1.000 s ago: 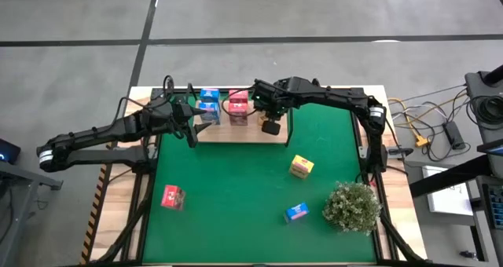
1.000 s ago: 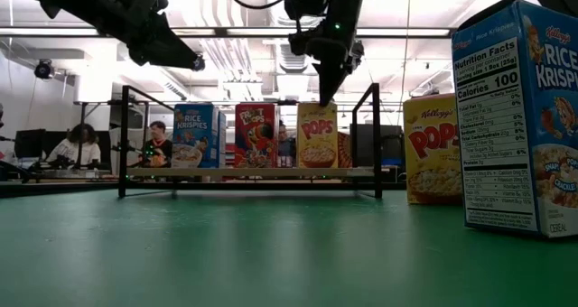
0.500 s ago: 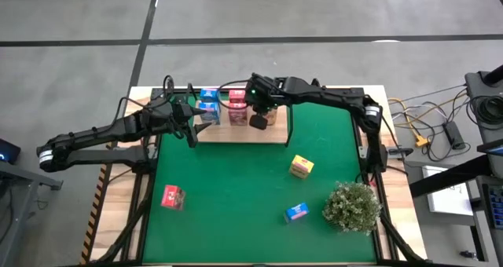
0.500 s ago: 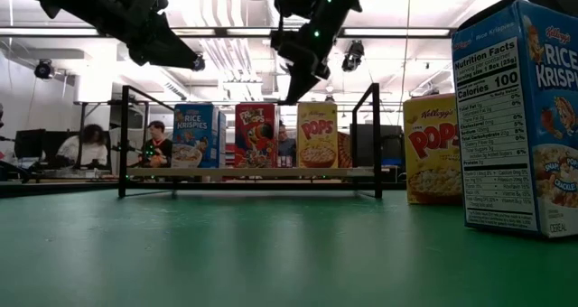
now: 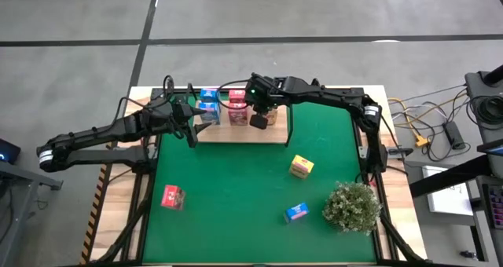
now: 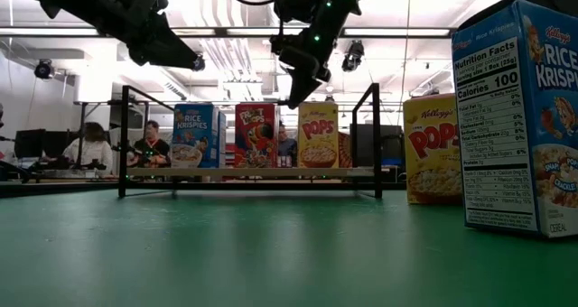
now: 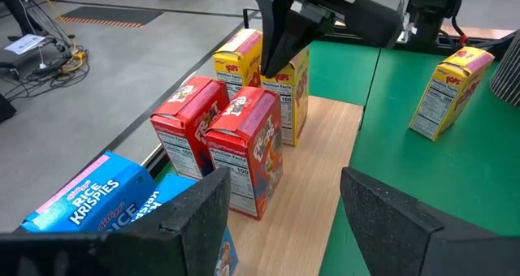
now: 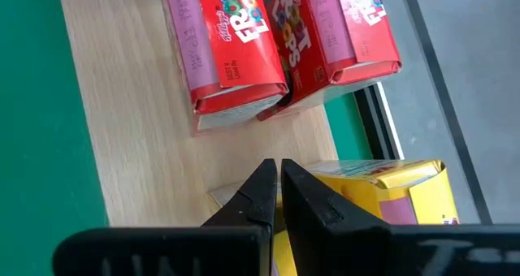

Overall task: Stack cereal on shelf
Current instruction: Put the top yellow cereal box on the shelf aligned with the other yellow cereal box, then put the red cereal box on the shelf aligned with the other red cereal box

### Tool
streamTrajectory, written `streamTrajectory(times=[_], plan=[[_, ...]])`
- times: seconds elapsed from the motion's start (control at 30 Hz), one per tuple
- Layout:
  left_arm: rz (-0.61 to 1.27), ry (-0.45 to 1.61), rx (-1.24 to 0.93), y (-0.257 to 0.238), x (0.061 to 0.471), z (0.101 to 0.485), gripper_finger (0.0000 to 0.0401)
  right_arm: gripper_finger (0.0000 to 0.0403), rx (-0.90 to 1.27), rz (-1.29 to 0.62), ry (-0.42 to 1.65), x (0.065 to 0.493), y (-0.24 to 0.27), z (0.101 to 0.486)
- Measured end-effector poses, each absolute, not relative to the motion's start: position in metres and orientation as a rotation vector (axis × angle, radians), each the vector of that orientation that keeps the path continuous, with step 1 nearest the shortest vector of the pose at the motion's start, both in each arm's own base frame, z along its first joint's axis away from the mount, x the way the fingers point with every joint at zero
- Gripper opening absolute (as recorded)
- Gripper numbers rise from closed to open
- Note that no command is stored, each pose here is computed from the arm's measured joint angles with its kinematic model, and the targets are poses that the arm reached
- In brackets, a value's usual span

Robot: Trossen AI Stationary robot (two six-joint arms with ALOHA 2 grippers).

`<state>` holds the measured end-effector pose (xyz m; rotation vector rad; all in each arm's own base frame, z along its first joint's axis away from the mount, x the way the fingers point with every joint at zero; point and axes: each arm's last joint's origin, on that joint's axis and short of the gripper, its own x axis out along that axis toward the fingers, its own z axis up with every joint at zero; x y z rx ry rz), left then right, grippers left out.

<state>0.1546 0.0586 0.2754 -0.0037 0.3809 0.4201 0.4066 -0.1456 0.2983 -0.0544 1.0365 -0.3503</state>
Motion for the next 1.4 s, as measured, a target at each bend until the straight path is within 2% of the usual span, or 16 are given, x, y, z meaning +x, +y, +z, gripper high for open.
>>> streamTrajectory(times=[0.43, 0.63, 1.0, 1.27, 1.4], plan=[[0.412, 0.365, -0.054, 0.057, 0.155, 0.276, 0.0217, 0.0013, -0.033, -0.325, 0.979, 0.396, -0.118, 0.328], [0.212, 0.349, -0.158, 0.033, 0.162, 0.270, 0.0217, 0.0013, -0.060, -0.233, 0.982, 0.400, -0.071, 0.333], [0.029, 0.270, -0.163, -0.005, 0.168, 0.278, 0.0217, 0.0013, -0.199, -0.053, 0.990, 0.405, -0.007, 0.330], [0.024, 0.297, -0.220, -0.022, 0.167, 0.275, 0.0217, 0.0009, -0.226, -0.034, 1.020, 0.407, -0.004, 0.305], [0.030, 0.383, -0.309, -0.028, 0.164, 0.267, 0.0217, 0.0009, -0.281, -0.019, 0.908, 0.417, -0.006, 0.300]])
